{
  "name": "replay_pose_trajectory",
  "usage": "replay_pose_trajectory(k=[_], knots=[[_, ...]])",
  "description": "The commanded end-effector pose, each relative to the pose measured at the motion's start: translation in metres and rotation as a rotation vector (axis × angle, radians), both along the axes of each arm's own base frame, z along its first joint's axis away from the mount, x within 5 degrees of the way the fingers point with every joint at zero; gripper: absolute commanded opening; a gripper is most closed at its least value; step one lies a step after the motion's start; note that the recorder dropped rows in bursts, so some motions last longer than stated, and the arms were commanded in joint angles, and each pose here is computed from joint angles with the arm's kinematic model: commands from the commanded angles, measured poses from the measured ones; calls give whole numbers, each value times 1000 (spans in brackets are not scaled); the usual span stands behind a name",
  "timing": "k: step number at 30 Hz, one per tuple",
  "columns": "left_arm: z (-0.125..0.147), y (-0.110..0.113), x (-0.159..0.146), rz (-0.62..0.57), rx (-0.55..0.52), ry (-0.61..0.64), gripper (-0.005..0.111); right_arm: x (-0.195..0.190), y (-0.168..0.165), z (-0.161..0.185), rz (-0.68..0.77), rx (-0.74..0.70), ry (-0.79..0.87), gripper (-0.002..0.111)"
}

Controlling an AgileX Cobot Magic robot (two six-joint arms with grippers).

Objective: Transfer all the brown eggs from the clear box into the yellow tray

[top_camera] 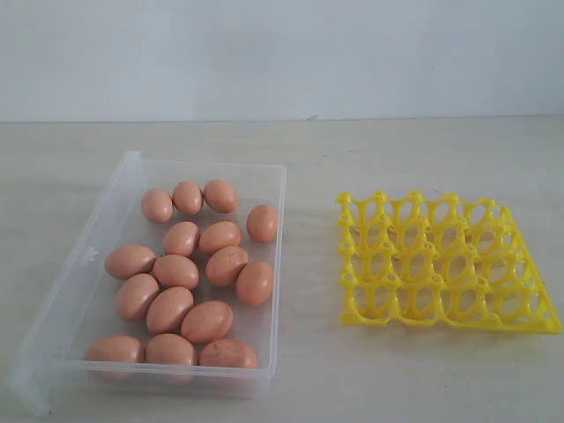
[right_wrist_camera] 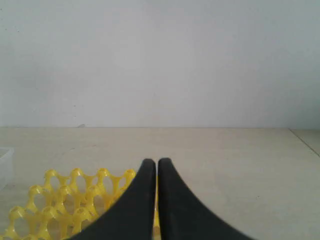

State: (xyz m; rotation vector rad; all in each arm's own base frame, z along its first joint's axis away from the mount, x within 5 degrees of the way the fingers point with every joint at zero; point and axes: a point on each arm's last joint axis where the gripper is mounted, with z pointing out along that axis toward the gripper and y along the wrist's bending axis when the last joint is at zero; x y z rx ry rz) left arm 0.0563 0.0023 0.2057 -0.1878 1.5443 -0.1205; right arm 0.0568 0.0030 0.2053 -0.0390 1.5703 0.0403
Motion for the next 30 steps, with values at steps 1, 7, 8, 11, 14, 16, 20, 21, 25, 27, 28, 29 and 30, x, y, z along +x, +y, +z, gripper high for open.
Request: replay_pose_trajectory(k=[1, 7, 8, 11, 14, 16, 20, 21, 25, 27, 28, 29, 30], knots=[[1, 0, 0, -4, -2, -2, 4, 0, -1, 4, -9, 2, -42, 0], [1, 0, 0, -4, -2, -2, 4, -1, -1, 11, -9, 65, -118, 0], [1, 0, 0, -4, -2, -2, 4, -1, -1, 12, -8, 75, -134, 0], [1, 0, 0, -4, -2, -2, 4, -2, -1, 15, -6, 110, -160, 0], [1, 0, 0, -4, -2, -2, 4, -2, -1, 17, 2, 187, -177, 0], [1, 0, 0, -4, -2, -2, 4, -2, -1, 18, 8, 236, -194, 0], [1, 0, 0, -4, -2, -2, 4, -8, -2, 37, 65, 446, -393, 0], [1, 0, 0, -4, -2, -2, 4, -10, -1, 40, 109, 491, -428, 0], [1, 0, 0, -4, -2, -2, 4, -45, 23, 137, 406, 262, -656, 0], [1, 0, 0, -4, -2, -2, 4, -53, 31, 181, 486, 157, -691, 0], [1, 0, 0, -4, -2, -2, 4, -56, 35, 199, 524, 121, -704, 0], [1, 0, 0, -4, -2, -2, 4, -58, 39, 217, 562, 89, -710, 0], [1, 0, 0, -4, -2, -2, 4, -58, 43, 240, 602, 51, -708, 0]])
